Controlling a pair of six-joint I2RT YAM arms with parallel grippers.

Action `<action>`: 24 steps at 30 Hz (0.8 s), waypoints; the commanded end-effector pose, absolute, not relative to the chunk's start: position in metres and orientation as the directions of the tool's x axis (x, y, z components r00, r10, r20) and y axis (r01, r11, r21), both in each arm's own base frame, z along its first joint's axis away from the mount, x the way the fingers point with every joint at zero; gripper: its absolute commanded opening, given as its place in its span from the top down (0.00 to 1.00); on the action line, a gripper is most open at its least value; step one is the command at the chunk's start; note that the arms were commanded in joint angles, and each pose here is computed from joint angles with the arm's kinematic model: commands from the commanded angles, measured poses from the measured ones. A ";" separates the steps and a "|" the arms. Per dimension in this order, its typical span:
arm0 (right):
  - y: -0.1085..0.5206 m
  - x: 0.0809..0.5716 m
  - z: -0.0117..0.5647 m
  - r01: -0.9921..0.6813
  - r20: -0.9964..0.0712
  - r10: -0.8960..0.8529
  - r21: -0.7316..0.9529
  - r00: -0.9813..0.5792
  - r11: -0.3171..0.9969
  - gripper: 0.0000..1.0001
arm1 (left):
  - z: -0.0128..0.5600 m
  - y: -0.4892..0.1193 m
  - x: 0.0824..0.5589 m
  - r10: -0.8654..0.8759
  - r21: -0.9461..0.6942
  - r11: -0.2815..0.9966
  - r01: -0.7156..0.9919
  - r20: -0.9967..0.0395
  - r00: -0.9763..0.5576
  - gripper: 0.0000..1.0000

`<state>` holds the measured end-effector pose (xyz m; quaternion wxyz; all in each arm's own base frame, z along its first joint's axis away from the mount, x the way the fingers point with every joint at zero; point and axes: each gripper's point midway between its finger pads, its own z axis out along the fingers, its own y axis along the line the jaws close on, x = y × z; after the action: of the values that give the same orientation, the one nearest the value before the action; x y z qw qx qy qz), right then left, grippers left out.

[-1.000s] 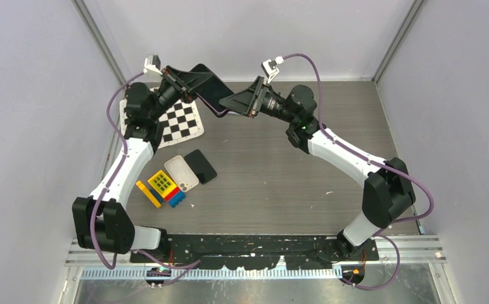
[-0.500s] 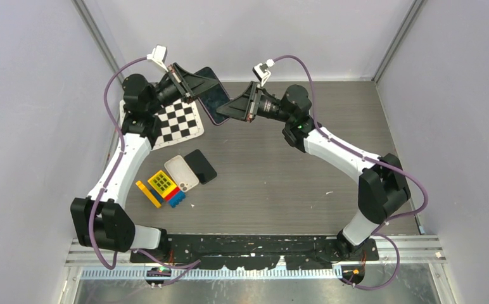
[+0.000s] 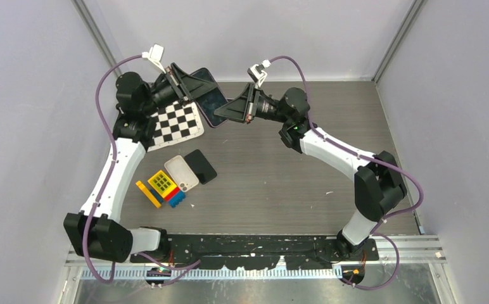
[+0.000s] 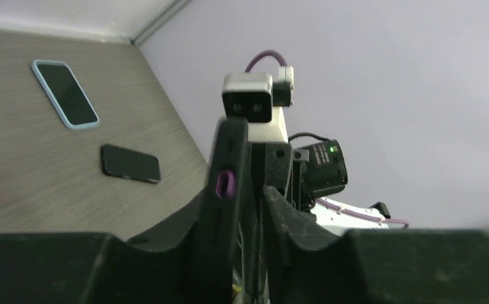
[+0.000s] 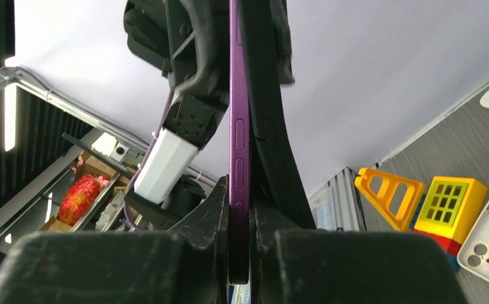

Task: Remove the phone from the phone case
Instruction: Remove the phone case from the phone.

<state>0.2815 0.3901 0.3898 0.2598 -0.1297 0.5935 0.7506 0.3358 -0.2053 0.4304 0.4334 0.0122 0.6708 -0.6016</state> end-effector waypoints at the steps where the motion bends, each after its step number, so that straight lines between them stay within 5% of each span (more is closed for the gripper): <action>1: 0.377 0.290 0.451 -0.649 -0.532 0.422 0.731 -0.734 -0.208 0.99 | 0.429 -0.224 0.285 -0.359 -0.788 0.226 0.572 -0.613 -0.703 0.55; 6: 0.368 0.293 0.459 -0.628 -0.499 0.447 0.752 -0.742 -0.203 0.99 | 0.426 -0.211 0.293 -0.422 -0.789 0.261 0.556 -0.611 -0.670 0.19; 13: 0.352 0.308 0.461 -0.546 -0.400 0.485 0.812 -0.778 -0.206 0.99 | 0.422 -0.204 0.293 -0.470 -0.783 0.264 0.563 -0.614 -0.634 0.06; 20: 0.347 0.304 0.478 -0.512 -0.360 0.463 0.820 -0.810 -0.258 0.99 | 0.402 -0.204 0.298 -0.493 -0.802 0.246 0.545 -0.587 -0.642 0.44; 24: 0.346 0.300 0.486 -0.496 -0.340 0.445 0.815 -0.828 -0.300 0.99 | 0.401 -0.206 0.303 -0.497 -0.813 0.224 0.538 -0.570 -0.654 0.55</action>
<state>0.3354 0.3646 0.4023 0.2584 0.0282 0.6005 0.7562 0.3024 -0.2060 0.3785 0.3861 -0.0068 0.6934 -0.6083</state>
